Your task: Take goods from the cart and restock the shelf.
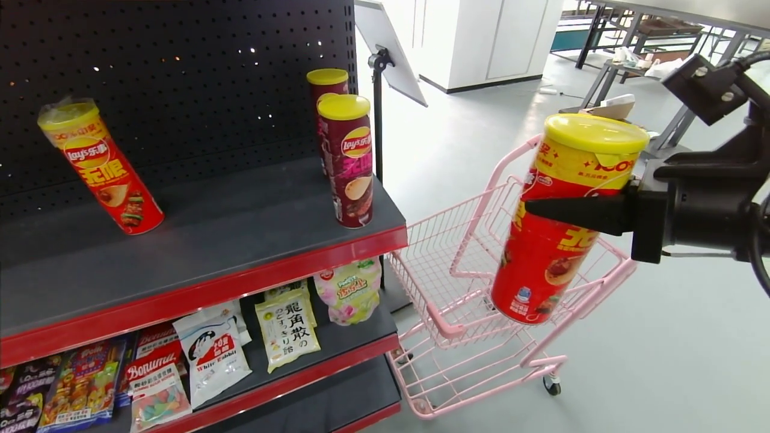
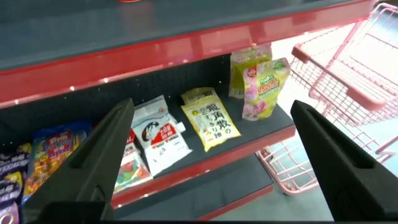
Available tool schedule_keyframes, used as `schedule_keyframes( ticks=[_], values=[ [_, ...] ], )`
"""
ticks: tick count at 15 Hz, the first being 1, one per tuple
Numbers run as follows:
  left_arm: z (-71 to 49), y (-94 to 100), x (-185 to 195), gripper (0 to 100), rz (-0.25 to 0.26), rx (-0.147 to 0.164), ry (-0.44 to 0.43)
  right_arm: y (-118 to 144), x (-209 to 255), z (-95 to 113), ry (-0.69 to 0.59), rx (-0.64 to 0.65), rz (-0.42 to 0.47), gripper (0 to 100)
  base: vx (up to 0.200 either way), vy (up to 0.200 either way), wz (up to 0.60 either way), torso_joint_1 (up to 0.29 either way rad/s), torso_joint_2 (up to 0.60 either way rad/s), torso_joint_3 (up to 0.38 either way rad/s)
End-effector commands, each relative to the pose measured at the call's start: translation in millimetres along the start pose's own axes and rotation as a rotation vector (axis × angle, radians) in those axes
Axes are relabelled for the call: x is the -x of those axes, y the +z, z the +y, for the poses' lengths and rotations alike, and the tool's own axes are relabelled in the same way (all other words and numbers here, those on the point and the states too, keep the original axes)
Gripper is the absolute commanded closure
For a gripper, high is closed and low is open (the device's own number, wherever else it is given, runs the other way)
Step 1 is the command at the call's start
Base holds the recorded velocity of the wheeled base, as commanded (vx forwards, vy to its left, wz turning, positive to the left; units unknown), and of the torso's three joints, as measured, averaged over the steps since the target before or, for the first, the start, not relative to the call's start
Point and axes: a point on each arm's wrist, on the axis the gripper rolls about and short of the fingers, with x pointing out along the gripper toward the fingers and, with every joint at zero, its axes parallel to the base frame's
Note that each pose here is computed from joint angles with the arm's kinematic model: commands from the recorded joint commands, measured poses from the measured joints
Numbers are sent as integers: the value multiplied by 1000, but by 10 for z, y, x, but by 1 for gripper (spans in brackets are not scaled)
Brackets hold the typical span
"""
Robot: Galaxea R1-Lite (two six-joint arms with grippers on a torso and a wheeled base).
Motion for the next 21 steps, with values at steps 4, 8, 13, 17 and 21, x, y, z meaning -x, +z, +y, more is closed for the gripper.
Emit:
schedule_keyframes(
  ticks=[4,8,13,17,21],
  values=[
    [0,0,-1,0,1,3,0,-52,11,3,-33,-4,16,100,0,0,150,-2,-1,2],
    [0,0,-1,0,1,3,0,-70,2,1,-34,-6,22,100,0,0,600,6,1,-4],
    [0,0,-1,0,1,3,0,-78,10,0,-36,-7,23,100,0,0,480,5,4,6],
    [0,0,-1,0,1,3,0,-207,104,53,-24,15,13,100,0,0,0,0,0,0],
    [0,0,-1,0,1,1,0,-317,59,105,19,50,-73,100,0,150,0,1,-1,4]
  ],
)
